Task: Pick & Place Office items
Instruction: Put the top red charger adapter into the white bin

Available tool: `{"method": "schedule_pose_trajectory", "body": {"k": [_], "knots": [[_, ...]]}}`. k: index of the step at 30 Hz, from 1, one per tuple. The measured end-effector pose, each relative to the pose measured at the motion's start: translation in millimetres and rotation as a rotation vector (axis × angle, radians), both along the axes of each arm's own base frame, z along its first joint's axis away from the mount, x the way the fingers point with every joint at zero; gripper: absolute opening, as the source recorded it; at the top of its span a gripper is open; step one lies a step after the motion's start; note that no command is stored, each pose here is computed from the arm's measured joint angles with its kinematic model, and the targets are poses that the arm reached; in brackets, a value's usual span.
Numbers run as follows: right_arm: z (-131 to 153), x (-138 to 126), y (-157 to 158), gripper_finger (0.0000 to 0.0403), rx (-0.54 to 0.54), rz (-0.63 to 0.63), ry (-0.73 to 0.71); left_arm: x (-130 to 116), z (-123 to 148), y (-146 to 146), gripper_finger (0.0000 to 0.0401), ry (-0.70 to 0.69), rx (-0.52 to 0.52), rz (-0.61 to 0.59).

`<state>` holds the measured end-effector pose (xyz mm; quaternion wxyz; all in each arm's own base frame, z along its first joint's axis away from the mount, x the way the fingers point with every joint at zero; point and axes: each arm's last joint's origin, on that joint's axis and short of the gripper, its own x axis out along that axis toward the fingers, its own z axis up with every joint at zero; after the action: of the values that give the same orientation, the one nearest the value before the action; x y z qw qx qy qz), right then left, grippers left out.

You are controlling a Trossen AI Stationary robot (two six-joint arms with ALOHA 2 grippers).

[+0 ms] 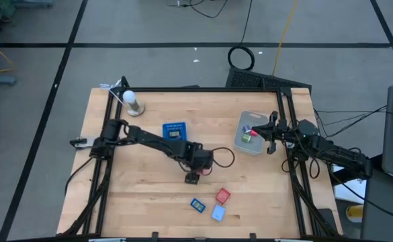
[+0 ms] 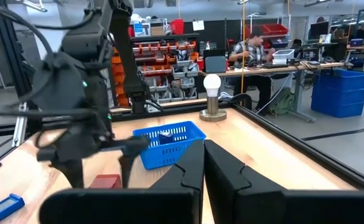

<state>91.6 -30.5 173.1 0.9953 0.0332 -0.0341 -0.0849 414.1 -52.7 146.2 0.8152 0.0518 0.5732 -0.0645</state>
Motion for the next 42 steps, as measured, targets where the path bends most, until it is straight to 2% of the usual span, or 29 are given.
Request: {"method": "schedule_pose_trajectory", "body": {"k": [4,8,11,16,20,25,32,38,42], "knots": [[-0.1,0.0,0.0,0.0004,0.007,0.000,-0.001,1.5,-3.9,6.2,0.0367,0.014,-0.055,0.009],[-0.1,0.0,0.0,0.0004,0.001,0.000,0.001,2.0,-3.8,9.7,0.0335,0.015,-0.074,0.012],[-0.2,0.0,0.0,0.0004,0.001,0.000,0.002,2.0,-4.2,8.8,0.0296,0.014,-0.070,-0.002],[-0.3,0.0,0.0,0.0004,0.002,0.000,0.003,1.8,-3.2,4.4,0.0206,0.007,-0.069,-0.040],[-0.3,0.0,0.0,0.0004,0.008,0.000,0.002,0.3,4.1,2.0,0.0208,-0.007,-0.079,-0.052],[-0.5,0.2,-0.1,0.0004,0.009,0.001,0.004,-3.4,32.7,0.6,0.0208,-0.092,-0.063,-0.084],[-1.1,0.7,-0.2,0.0004,0.013,0.003,0.011,-24.9,103.6,-5.1,0.0208,-0.295,-0.041,-0.171],[-3.0,2.2,-0.8,0.0004,0.022,0.004,0.035,-67.7,151.2,-8.5,0.0208,-0.485,0.028,-0.140],[-4.3,3.3,-1.2,0.0004,0.028,0.004,0.050,-108.6,163.0,-7.2,0.0208,-0.585,0.086,-0.079]]}}
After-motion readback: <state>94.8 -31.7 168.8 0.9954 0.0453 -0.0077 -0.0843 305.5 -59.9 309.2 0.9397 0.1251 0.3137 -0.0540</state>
